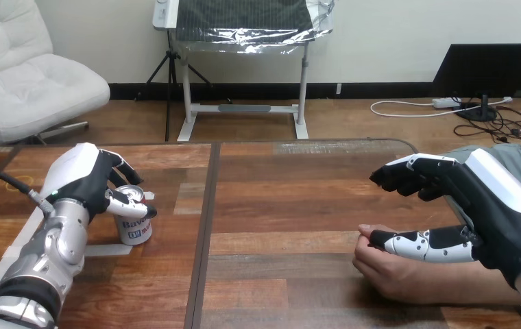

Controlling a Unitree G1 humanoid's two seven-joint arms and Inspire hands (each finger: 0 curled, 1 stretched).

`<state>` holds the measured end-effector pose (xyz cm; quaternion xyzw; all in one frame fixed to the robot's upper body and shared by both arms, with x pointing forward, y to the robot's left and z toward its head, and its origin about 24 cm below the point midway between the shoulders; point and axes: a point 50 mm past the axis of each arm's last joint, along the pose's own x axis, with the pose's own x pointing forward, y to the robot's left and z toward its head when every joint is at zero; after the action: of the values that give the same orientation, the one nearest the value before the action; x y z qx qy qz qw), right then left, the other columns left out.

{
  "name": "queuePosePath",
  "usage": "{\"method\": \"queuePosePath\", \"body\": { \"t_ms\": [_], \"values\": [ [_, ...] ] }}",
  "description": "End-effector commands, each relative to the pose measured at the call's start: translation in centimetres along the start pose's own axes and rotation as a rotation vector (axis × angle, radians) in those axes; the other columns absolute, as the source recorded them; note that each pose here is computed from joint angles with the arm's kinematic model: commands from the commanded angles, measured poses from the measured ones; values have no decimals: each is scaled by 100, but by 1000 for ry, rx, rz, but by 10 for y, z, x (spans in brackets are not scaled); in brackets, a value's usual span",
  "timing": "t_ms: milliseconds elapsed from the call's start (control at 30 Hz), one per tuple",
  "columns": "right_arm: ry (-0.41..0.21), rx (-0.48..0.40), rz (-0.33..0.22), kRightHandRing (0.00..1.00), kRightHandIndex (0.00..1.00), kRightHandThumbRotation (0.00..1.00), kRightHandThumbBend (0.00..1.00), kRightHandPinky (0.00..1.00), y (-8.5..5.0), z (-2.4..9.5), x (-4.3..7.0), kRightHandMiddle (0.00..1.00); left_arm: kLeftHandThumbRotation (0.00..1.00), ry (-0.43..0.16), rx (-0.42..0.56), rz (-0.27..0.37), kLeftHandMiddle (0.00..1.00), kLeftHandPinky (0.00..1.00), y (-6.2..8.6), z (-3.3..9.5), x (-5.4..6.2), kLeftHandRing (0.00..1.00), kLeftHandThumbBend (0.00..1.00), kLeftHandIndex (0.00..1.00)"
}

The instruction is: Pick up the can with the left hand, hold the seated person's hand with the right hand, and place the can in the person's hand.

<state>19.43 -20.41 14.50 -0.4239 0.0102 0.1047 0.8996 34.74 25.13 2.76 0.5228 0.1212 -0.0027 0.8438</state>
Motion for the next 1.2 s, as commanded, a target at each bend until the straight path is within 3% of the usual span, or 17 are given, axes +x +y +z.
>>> {"method": "queuePosePath", "body": {
  "t_ms": [0, 533, 1167],
  "values": [
    [-62, -59, -48, 75, 71, 0, 66, 75, -12, 13, 3, 73, 0, -77, 33, 13, 49, 37, 16, 22, 9, 43, 70, 52],
    [-60, -56, -45, 74, 70, 0, 66, 74, -12, 12, 2, 72, 3, -33, 104, -89, 64, 55, 16, 23, 12, 58, 81, 65],
    [-61, -54, -42, 74, 71, 0, 66, 74, -12, 12, 2, 73, 14, -19, 116, -108, 65, 56, 14, 23, 12, 60, 87, 68]
  ]
}}
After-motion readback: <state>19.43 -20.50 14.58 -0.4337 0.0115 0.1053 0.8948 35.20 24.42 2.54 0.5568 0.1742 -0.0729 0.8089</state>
